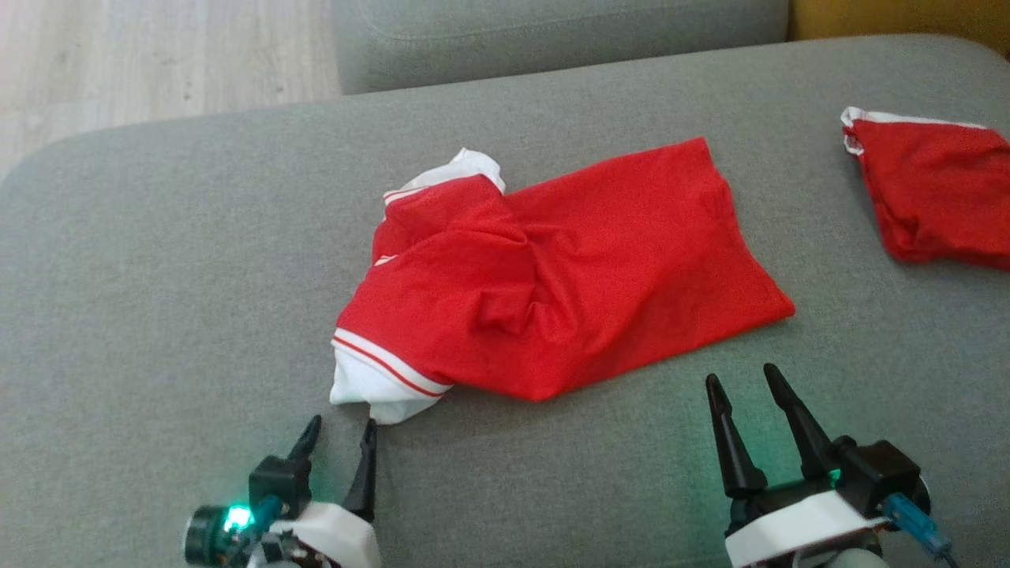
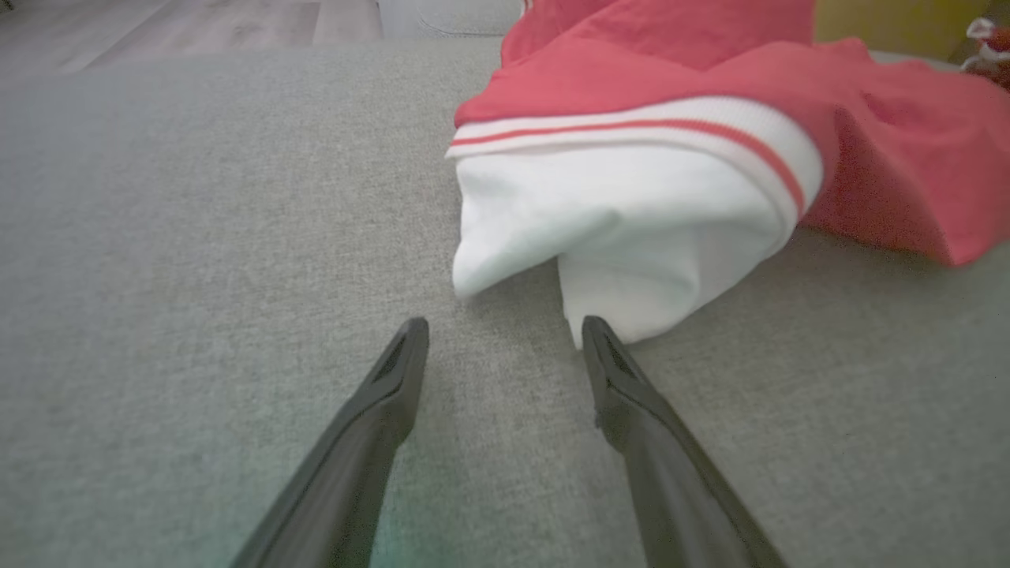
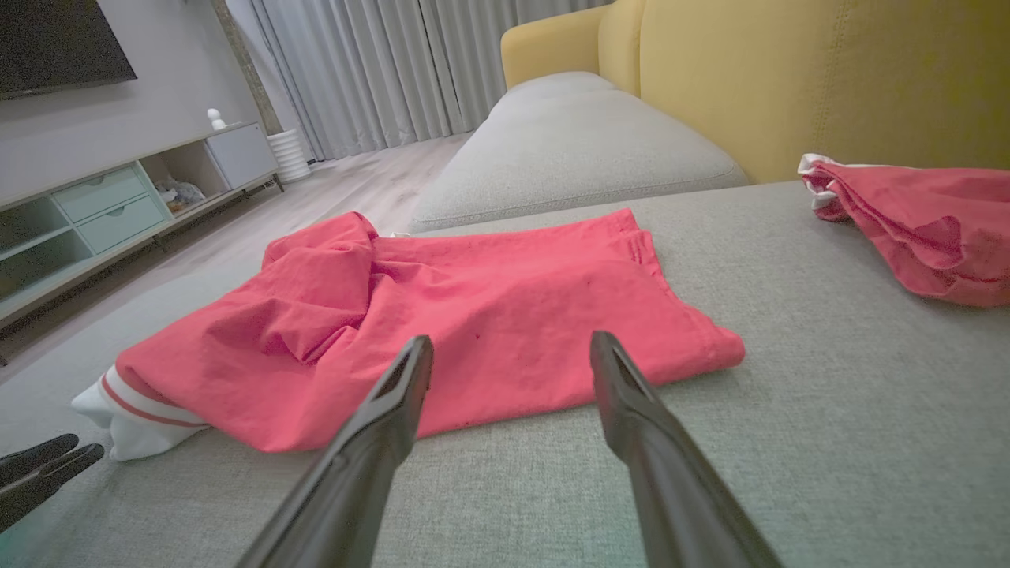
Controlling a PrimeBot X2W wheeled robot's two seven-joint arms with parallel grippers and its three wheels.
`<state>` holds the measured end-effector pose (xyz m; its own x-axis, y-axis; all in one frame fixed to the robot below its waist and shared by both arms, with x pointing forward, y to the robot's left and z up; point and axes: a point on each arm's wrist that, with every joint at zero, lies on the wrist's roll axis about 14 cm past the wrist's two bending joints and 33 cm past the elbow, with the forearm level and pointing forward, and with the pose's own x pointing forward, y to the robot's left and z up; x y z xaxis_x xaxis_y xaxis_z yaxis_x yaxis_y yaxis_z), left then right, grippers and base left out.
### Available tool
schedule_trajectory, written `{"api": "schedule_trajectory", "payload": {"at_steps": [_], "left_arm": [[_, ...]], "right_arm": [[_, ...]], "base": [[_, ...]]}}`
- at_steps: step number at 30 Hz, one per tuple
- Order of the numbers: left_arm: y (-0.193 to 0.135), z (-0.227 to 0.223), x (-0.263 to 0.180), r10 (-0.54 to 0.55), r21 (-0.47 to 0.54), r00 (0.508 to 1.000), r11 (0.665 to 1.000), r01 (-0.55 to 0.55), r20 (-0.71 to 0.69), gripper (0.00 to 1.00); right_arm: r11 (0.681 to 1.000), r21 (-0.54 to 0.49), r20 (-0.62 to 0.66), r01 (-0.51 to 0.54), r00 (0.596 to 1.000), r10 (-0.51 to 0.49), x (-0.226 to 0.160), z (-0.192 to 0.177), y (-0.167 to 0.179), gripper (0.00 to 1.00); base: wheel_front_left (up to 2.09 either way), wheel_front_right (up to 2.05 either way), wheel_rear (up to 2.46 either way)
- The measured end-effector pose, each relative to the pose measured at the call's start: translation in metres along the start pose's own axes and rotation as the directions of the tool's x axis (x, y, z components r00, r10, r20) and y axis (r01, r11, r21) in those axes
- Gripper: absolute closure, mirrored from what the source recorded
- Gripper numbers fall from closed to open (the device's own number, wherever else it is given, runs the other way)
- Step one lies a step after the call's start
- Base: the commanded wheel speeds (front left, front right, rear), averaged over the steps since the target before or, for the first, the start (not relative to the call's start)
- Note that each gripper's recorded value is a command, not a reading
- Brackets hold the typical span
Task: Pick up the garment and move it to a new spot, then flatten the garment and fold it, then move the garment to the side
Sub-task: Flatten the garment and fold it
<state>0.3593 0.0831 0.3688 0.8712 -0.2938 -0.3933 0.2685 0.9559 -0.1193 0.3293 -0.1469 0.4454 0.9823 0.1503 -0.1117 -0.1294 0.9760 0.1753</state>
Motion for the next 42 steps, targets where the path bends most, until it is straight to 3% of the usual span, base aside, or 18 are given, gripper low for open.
{"api": "schedule_trajectory", "payload": {"at_steps": [7, 11, 12, 13, 14, 17, 21, 32, 37, 42], "left_arm": [[0.015, 0.010, 0.028, 0.009, 0.185, 1.000, 0.983, -0.006, -0.014, 0.00], [0.024, 0.016, 0.038, 0.039, 0.235, 0.999, 0.971, -0.037, -0.007, 0.00], [0.024, 0.014, 0.038, 0.036, 0.240, 0.999, 0.970, -0.031, -0.014, 0.15], [0.023, 0.013, 0.038, 0.031, 0.243, 0.999, 0.970, -0.026, -0.017, 0.87], [0.020, 0.012, 0.038, 0.013, 0.243, 1.000, 0.970, -0.008, -0.021, 1.00], [0.012, 0.017, 0.037, -0.032, 0.234, 0.999, 0.972, 0.032, -0.005, 1.00], [-0.004, 0.050, 0.030, -0.085, 0.222, 0.990, 0.973, 0.058, 0.114, 1.00], [-0.033, 0.073, -0.036, -0.161, 0.066, 0.947, 0.987, 0.148, 0.277, 1.00], [-0.068, 0.084, -0.060, -0.300, 0.104, 0.922, 0.953, 0.283, 0.244, 1.00], [-0.121, 0.077, -0.068, -0.456, 0.107, 0.873, 0.890, 0.444, 0.173, 1.00]], "right_arm": [[1.000, -0.002, -0.007, 0.018, 1.000, -0.018, 0.007, -0.001, -0.007, 0.00], [1.000, -0.004, -0.008, 0.022, 1.000, -0.022, 0.010, -0.001, -0.009, 0.00], [1.000, -0.003, -0.010, 0.023, 1.000, -0.023, 0.010, -0.001, -0.009, 0.00], [1.000, -0.004, -0.011, 0.024, 1.000, -0.024, 0.010, -0.001, -0.010, 0.00], [1.000, -0.004, -0.010, 0.023, 1.000, -0.023, 0.010, -0.001, -0.010, 0.00], [1.000, -0.005, -0.006, 0.024, 1.000, -0.024, 0.010, 0.000, -0.010, 0.00], [1.000, -0.007, 0.002, 0.020, 1.000, -0.020, 0.012, 0.002, -0.010, 0.00], [0.998, 0.001, -0.015, -0.057, 0.998, 0.057, 0.015, -0.004, 0.014, 0.00], [0.995, -0.006, 0.004, -0.096, 0.995, 0.096, 0.016, 0.002, 0.026, 0.00], [0.993, -0.005, -0.001, -0.116, 0.993, 0.116, 0.015, 0.000, 0.033, 0.00]], "base": [[0.00, 0.00, 0.00], [0.00, 0.00, 0.00], [0.00, 0.00, 0.00], [0.00, 0.00, 0.00], [0.00, 0.00, 0.00], [0.00, 0.00, 0.00], [0.00, 0.00, 0.00], [0.00, 0.00, 0.00], [0.00, 0.00, 0.00], [0.00, 0.00, 0.00]]}}
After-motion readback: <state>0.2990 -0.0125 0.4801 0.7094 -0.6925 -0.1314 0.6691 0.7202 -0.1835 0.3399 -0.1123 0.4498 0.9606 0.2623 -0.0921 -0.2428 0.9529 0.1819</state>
